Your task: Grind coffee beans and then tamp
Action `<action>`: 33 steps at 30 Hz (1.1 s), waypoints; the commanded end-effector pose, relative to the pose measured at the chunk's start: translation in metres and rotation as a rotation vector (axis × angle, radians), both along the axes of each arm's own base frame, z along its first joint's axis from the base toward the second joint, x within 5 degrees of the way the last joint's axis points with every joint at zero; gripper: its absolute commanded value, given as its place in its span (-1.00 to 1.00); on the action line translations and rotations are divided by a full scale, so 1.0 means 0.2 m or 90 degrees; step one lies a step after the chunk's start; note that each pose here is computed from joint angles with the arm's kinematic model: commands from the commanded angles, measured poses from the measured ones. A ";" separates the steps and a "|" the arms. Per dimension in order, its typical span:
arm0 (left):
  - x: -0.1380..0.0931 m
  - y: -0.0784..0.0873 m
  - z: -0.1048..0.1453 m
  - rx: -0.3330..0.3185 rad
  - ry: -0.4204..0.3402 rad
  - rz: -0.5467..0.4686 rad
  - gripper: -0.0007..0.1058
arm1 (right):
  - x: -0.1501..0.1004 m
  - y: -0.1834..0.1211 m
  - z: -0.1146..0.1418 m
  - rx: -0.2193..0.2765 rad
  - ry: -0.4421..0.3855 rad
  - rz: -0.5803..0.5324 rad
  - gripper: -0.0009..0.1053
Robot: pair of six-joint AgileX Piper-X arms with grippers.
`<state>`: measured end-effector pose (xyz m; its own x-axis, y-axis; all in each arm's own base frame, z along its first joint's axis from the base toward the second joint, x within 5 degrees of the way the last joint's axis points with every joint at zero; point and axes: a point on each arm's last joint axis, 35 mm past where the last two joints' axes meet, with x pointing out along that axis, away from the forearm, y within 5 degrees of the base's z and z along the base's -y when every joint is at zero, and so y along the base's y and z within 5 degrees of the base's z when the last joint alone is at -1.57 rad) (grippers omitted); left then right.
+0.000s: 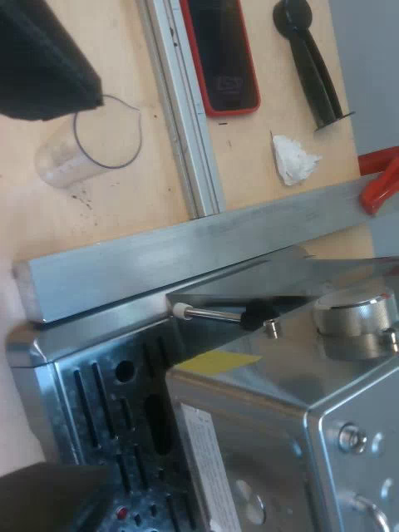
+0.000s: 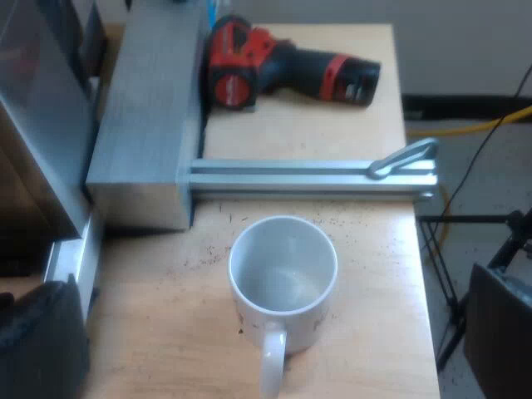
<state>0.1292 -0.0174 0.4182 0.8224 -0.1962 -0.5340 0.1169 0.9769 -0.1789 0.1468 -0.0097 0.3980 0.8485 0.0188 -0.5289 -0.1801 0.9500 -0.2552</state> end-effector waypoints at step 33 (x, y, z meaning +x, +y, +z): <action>-0.86 0.09 -0.23 -0.018 -0.200 0.021 0.61 | -0.68 0.08 -0.12 0.018 -0.179 0.065 0.77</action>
<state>-0.0453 0.0016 0.3741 0.9578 -0.1900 -0.2156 0.1573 0.9745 -0.1601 0.0240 0.0048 0.3842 0.9425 0.1123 -0.3148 -0.2078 0.9346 -0.2887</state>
